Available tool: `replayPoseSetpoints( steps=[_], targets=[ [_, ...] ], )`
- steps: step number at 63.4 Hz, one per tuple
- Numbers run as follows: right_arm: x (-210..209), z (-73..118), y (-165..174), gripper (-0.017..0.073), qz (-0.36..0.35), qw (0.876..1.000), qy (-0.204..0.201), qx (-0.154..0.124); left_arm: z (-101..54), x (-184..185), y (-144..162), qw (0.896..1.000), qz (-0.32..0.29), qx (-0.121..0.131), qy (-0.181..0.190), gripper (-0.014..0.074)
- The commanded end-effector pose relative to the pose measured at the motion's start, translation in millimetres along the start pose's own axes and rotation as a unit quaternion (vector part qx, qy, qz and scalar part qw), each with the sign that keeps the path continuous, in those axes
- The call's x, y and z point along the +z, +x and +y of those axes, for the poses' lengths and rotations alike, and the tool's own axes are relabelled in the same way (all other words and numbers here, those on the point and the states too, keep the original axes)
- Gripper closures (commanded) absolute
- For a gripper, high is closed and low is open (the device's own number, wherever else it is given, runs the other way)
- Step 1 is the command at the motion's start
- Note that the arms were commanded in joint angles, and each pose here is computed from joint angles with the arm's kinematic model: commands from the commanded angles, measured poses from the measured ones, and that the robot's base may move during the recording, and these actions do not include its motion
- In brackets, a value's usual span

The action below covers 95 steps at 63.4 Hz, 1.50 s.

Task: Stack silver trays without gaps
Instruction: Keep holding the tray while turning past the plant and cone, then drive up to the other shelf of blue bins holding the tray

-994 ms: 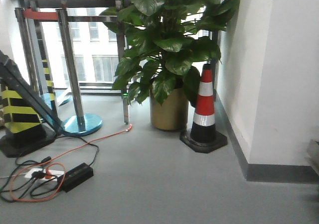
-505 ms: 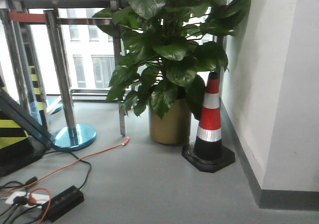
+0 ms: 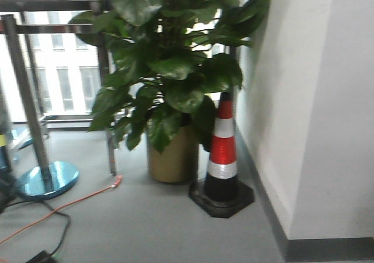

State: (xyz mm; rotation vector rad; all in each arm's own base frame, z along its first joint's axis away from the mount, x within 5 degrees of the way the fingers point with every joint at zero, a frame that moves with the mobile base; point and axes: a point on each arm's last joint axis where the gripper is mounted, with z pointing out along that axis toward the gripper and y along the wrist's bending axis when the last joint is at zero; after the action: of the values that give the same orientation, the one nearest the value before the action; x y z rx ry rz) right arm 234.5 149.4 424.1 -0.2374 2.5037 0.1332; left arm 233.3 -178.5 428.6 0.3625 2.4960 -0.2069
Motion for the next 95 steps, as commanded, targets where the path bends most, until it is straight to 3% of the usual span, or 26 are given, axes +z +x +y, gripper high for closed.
replayPoseSetpoints(
  steps=[1,95],
  targets=[
    [-20.3,-3.8,0.7,0.0503,-0.016,1.000,-0.003,-0.011,-2.6,-22.1,2.1,1.000,-0.010,0.012,0.022,0.0641],
    [-20.3,-3.8,0.7,0.0503,-0.016,1.000,-0.003,-0.011,-2.6,-22.1,2.1,1.000,-0.010,0.012,0.022,0.0641]
  ],
)
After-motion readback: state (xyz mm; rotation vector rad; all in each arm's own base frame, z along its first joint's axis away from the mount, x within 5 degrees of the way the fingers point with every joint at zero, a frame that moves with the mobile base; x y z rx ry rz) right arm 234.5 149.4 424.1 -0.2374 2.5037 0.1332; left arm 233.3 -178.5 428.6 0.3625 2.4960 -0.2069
